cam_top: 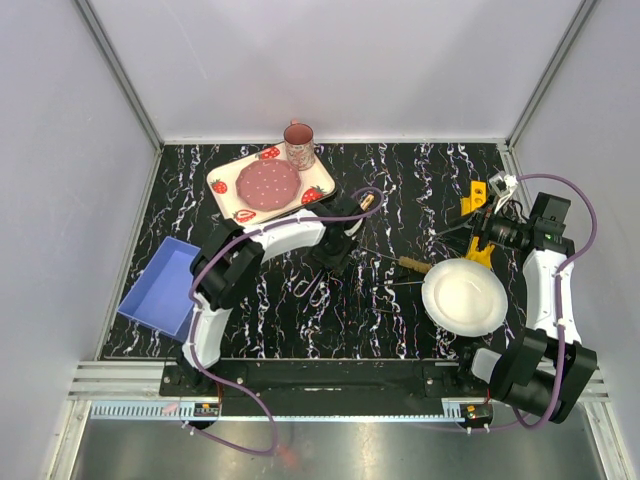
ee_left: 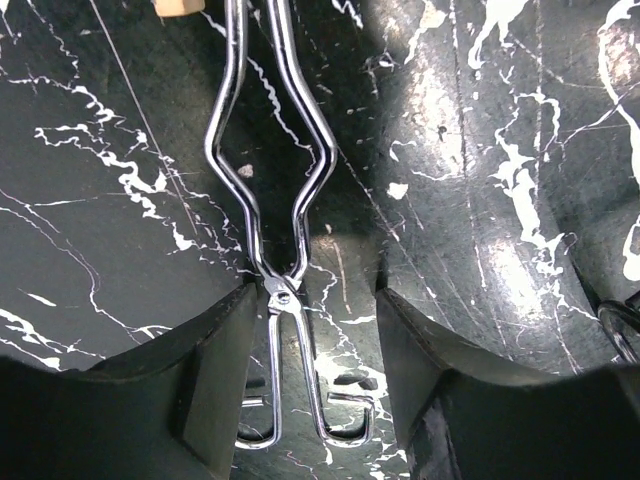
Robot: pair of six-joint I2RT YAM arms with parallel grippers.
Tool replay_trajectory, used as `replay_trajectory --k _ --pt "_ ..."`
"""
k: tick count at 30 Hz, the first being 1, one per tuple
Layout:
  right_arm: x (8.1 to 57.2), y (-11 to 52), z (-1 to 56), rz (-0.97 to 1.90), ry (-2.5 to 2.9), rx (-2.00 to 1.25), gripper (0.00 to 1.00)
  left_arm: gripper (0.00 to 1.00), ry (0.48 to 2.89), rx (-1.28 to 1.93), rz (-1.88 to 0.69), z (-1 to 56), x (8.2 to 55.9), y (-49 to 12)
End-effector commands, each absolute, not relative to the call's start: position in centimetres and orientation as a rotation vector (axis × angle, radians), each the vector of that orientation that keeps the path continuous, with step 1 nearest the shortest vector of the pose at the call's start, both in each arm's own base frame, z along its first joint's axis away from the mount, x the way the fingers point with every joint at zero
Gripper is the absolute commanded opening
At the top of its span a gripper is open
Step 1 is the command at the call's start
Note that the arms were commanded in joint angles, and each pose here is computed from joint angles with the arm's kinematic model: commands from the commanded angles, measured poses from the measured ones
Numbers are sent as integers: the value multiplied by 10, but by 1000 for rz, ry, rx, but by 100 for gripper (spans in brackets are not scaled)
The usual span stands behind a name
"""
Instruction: Organize the chemistry lab equipment
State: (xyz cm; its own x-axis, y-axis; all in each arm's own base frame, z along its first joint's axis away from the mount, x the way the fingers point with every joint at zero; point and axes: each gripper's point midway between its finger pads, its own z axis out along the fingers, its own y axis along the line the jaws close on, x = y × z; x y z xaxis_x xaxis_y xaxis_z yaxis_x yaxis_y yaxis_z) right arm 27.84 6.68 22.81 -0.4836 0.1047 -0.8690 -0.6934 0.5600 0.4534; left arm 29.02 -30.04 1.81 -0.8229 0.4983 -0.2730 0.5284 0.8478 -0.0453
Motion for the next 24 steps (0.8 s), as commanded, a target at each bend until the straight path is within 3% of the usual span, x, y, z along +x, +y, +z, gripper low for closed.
replay_trajectory --k 1,10,18,24 --pt "279 66 240 996 1800 -530 100 54 2726 808 -79 23 303 -302" --pt "277 67 242 992 1796 -534 100 45 2731 851 28 9 301 -295" --pt "277 68 243 992 1791 -541 100 10 2699 865 46 17 306 -294" --pt "276 68 243 991 1789 -544 100 8 2624 884 73 51 302 -276"
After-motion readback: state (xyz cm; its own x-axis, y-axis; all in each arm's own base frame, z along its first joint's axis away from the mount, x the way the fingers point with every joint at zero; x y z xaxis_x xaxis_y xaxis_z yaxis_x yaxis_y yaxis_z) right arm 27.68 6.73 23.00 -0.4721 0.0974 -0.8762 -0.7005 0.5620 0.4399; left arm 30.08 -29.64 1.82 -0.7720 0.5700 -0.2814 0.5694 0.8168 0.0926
